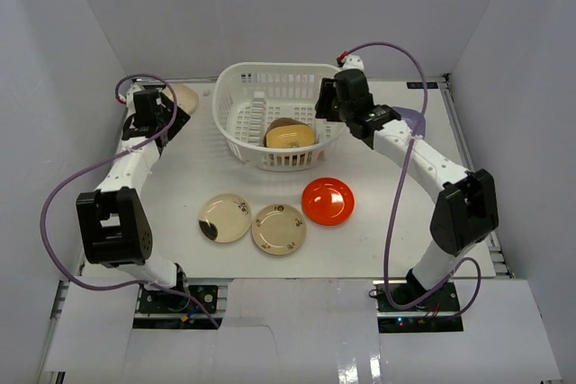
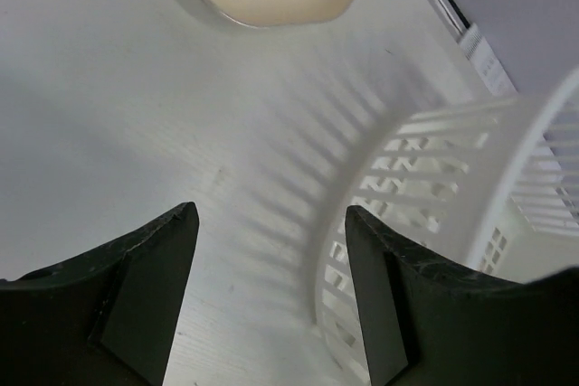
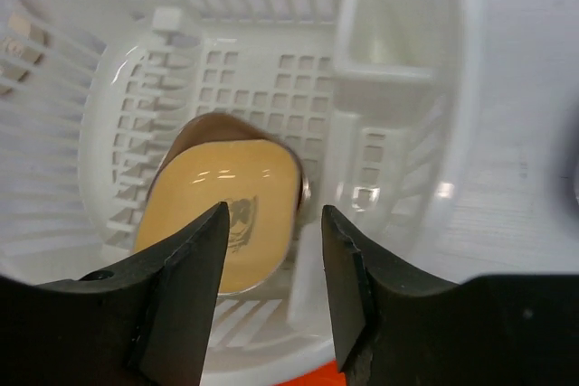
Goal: Place the plates into the plastic bin on the countertop
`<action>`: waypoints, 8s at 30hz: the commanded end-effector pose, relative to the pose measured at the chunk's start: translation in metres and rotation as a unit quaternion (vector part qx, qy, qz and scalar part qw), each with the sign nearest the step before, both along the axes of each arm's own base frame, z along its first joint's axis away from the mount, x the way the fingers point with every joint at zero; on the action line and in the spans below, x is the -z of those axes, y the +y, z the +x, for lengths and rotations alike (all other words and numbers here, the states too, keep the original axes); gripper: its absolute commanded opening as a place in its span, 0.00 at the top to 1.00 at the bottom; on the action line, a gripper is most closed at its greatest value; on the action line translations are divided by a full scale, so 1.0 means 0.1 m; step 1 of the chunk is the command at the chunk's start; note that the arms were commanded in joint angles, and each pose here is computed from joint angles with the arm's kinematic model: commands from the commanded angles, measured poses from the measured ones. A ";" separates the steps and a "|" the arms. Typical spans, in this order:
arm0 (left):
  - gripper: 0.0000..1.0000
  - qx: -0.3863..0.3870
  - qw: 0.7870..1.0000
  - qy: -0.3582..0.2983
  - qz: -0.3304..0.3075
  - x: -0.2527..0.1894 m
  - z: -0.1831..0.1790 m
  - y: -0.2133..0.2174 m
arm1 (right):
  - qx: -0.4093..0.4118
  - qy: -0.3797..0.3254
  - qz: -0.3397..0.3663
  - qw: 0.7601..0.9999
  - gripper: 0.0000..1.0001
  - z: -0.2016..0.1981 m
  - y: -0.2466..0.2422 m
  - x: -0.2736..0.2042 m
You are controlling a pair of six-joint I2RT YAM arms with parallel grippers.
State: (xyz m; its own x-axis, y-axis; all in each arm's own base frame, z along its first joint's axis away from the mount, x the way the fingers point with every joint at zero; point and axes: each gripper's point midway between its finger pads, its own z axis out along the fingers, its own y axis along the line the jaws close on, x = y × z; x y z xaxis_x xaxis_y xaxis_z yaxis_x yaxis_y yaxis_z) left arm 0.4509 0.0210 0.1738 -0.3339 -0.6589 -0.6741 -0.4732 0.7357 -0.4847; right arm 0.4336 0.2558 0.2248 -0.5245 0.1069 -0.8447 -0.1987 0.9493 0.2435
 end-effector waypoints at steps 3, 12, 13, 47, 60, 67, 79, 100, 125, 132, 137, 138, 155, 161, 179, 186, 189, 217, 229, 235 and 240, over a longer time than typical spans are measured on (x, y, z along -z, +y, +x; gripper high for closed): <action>0.22 -0.043 0.998 -0.009 -0.052 0.10 0.29 0.40 | 0.125 -0.059 0.049 0.989 0.49 0.25 -1.25 -0.47; 0.21 -0.081 0.994 0.032 -0.070 0.75 0.74 0.74 | 0.283 -0.004 0.062 0.957 0.40 0.42 -2.87 0.26; 0.21 -0.086 0.994 0.023 -0.067 0.70 0.83 0.80 | 0.298 0.014 0.053 0.953 0.39 0.46 -3.02 0.44; 1.00 -0.012 0.995 -0.042 -0.089 0.17 0.91 0.60 | 0.229 -0.094 0.100 0.964 0.92 0.36 -2.80 -0.31; 1.00 0.049 0.972 -0.212 -0.088 -1.51 -0.13 0.06 | 0.024 -0.087 0.058 0.994 0.92 0.10 -0.68 -1.00; 1.00 0.173 0.956 -0.214 -0.099 -1.62 -0.40 -0.87 | -0.002 0.007 0.011 1.000 0.92 0.06 0.00 -0.32; 1.00 0.286 0.937 -0.168 -0.112 -1.50 -0.62 -1.71 | -0.009 0.079 -0.025 0.997 0.47 -0.07 0.33 0.21; 1.00 0.391 0.915 0.102 0.009 -0.08 -0.12 -2.47 | 0.068 -0.087 -0.014 0.994 0.42 -0.80 -0.97 -0.71; 0.20 0.221 0.975 0.000 0.033 -0.53 -1.73 -1.26 | -0.009 0.137 0.045 0.990 0.42 -1.90 -0.94 1.69; 0.22 0.097 0.991 0.081 -0.039 0.37 -2.39 -0.93 | 0.012 0.143 0.113 0.983 0.50 -1.88 -0.94 1.91; 0.20 0.016 0.993 0.098 -0.067 0.63 -2.50 -0.79 | 0.039 0.158 0.158 0.974 0.65 -1.89 -1.00 2.06; 0.21 0.010 0.992 0.103 -0.068 0.69 -2.51 -0.78 | 0.051 0.156 0.159 0.974 0.69 -1.86 -1.04 2.08; 0.30 0.004 0.990 0.120 -0.079 1.37 -2.42 -0.85 | 0.056 0.033 0.165 0.984 0.92 -1.89 -1.28 1.19; 0.76 0.009 0.990 0.124 -0.068 1.47 -2.46 -0.82 | 0.005 0.006 0.211 0.977 0.92 -1.96 -1.10 0.65; 1.00 0.073 0.993 -0.068 -0.062 -0.17 -2.35 -0.82 | -0.044 -0.089 0.221 0.970 0.92 -0.41 -0.42 -0.83; 1.00 0.147 0.972 -0.168 -0.069 -1.13 -2.28 -1.03 | -0.048 -0.058 0.156 0.985 0.92 0.18 -0.12 -0.50; 1.00 0.171 0.964 -0.198 -0.057 -1.48 -2.05 -1.15 | -0.050 -0.036 0.122 0.991 0.92 0.27 0.03 -0.23; 0.88 0.322 0.945 -0.027 -0.060 -0.37 0.01 -2.56 | -0.133 0.029 0.130 0.982 0.32 -1.71 -0.34 0.61; 0.05 0.316 0.942 -0.114 0.009 -1.20 -0.12 -2.31 | -0.193 0.173 0.225 0.939 0.38 -2.42 0.27 1.49; 0.02 0.346 0.927 -0.144 0.020 -1.43 -0.74 -2.13 | -0.187 0.202 0.229 0.934 0.50 -2.43 0.48 1.72; 0.02 0.374 0.913 -0.165 0.020 -1.39 -1.53 -1.91 | -0.174 0.212 0.240 0.931 0.76 -2.39 0.59 1.83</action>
State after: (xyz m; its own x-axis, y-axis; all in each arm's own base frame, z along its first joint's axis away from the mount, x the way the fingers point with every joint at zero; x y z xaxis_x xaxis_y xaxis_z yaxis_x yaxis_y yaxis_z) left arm 0.3296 -0.1729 0.3456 -0.3820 -0.3717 -0.8461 0.3141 0.8088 -0.4972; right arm 0.1814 0.2968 0.0266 -0.8918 0.1192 -0.4365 -0.2602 0.6542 0.7102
